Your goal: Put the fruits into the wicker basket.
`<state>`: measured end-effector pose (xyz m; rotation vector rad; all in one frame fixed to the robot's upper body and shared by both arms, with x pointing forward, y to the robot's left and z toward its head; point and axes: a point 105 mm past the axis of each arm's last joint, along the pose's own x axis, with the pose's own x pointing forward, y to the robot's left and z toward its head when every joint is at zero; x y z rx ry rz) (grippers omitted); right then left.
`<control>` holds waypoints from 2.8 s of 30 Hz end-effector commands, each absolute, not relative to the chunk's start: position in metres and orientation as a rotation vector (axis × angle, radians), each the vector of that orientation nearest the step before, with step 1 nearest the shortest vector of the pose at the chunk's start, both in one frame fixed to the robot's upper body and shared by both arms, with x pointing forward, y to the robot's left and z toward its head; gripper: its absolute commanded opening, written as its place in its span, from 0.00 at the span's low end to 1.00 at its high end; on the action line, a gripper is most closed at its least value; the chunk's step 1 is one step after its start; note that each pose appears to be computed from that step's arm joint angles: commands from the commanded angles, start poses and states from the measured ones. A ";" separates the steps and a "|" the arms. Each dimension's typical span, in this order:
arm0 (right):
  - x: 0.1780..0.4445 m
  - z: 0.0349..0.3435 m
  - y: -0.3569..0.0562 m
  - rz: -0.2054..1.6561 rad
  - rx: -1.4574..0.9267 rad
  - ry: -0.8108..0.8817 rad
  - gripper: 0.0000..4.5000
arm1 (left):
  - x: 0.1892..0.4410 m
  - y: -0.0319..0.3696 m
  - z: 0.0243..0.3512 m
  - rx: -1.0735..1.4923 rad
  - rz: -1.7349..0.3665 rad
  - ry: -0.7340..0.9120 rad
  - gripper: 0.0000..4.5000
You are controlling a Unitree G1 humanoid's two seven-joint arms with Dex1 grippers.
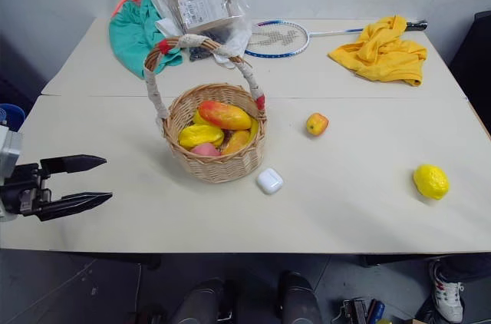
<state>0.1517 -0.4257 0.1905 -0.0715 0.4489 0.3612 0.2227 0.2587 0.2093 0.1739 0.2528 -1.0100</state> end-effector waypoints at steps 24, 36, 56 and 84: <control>0.164 0.197 -0.423 0.357 -0.151 0.402 1.00 | 0.227 0.262 0.217 0.185 -0.982 0.202 0.99; 0.236 0.205 -0.233 0.915 -0.372 0.255 1.00 | 0.210 0.169 0.230 0.268 -1.419 0.143 0.99; 0.306 0.133 -0.071 0.902 -0.343 0.291 1.00 | 0.221 0.150 0.239 0.338 -1.530 0.160 0.99; 0.281 0.225 -0.402 -0.179 -0.146 0.314 0.51 | 0.230 0.118 0.259 0.241 -1.567 -0.045 1.00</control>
